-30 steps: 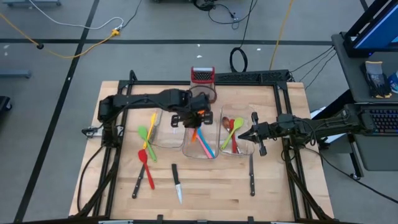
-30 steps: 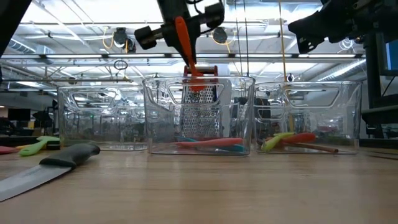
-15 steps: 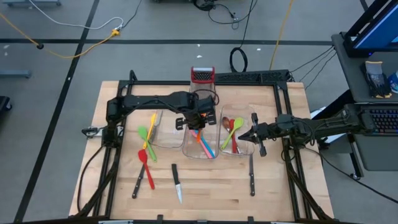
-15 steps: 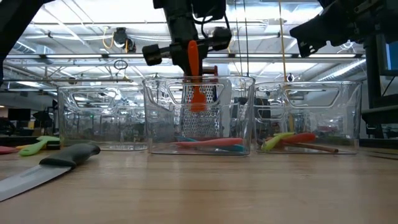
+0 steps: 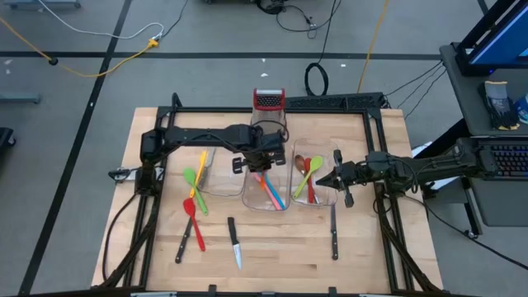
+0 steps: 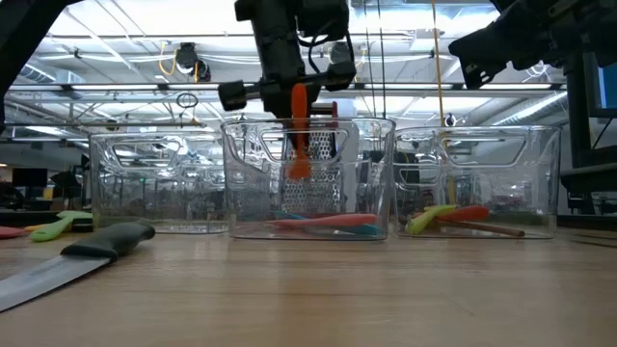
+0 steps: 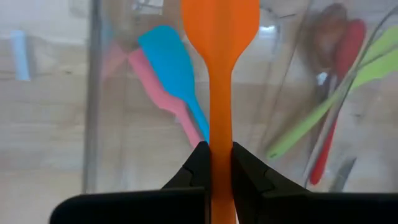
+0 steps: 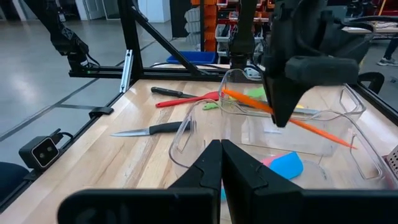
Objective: Pick & Place Kitchen Items
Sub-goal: Put the orange spatula into the middle transparent bin
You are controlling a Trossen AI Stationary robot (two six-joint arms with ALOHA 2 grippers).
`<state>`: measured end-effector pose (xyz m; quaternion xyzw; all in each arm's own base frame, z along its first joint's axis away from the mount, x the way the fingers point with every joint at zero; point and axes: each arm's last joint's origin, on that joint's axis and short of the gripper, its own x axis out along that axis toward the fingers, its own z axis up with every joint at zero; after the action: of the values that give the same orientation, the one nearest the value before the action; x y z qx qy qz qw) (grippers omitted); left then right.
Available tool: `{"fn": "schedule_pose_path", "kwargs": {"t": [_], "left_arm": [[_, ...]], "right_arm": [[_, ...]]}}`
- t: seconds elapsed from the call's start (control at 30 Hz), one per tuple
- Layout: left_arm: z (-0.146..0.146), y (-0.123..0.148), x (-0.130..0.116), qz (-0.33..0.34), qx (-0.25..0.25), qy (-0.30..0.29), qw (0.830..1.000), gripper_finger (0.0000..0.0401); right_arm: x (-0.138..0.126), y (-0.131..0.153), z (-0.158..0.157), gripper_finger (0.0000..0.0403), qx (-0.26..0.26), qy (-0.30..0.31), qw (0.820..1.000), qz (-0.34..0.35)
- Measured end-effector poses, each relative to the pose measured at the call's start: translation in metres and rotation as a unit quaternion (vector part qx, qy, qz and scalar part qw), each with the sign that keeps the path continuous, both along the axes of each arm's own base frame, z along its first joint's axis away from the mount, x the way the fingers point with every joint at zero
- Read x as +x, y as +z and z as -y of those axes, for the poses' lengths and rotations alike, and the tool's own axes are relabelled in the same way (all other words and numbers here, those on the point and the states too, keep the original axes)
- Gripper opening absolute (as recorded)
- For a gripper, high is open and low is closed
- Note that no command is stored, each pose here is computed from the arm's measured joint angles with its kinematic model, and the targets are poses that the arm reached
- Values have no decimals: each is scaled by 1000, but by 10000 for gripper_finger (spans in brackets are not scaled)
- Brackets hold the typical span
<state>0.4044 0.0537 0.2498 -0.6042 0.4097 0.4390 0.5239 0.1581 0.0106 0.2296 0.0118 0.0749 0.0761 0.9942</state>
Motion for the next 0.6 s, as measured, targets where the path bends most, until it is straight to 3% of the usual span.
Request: {"fn": "schedule_pose_path", "kwargs": {"t": [0.3,0.6], "left_arm": [[-2,-32,4,31,-1,18,999,29],[0,-37,4,33,-1,10,999,64]], "right_arm": [[0,1,0,0,7,-1,1000,2],[0,1,0,0,11,0,1000,3]]}}
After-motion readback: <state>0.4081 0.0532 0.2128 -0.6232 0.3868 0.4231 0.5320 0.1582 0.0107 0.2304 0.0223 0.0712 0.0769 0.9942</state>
